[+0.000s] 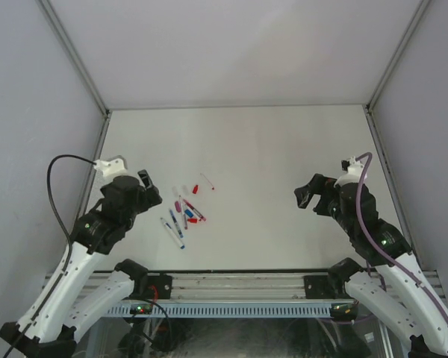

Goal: Insert the pens into the pen caps
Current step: Pick up the pen from the center of the board.

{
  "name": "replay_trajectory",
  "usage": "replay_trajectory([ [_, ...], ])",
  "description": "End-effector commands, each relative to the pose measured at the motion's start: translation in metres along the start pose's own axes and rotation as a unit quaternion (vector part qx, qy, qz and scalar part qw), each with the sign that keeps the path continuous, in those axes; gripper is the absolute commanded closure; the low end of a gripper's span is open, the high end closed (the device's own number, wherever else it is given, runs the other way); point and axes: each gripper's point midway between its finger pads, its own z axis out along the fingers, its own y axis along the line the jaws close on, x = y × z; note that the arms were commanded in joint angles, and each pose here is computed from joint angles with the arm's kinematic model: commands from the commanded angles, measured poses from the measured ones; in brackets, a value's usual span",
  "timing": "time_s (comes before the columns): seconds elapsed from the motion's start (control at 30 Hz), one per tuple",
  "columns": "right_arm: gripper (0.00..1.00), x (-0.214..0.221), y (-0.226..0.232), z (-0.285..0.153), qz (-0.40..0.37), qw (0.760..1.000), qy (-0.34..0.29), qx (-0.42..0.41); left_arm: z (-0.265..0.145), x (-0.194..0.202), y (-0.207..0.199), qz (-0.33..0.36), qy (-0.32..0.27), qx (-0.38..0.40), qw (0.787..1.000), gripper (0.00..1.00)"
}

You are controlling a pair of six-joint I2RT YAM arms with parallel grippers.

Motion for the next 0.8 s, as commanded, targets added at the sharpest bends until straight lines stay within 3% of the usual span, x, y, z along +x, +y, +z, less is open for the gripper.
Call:
replay_trajectory([
  [0.0,0.08,0.000,0.001,0.003,0.001,1.000,-0.001,-0.003,0.011,0.035,0.002,-0.054,0.020,-0.036,0.998,0.18],
  [0.57,0.11,0.014,0.003,0.020,-0.002,1.000,0.031,-0.001,0.051,0.136,0.009,-0.067,0.127,-0.064,0.988,0.40],
  [0.77,0.12,0.016,0.006,0.023,-0.006,0.999,0.035,-0.009,0.058,0.160,0.009,-0.050,0.155,-0.070,0.984,0.41],
])
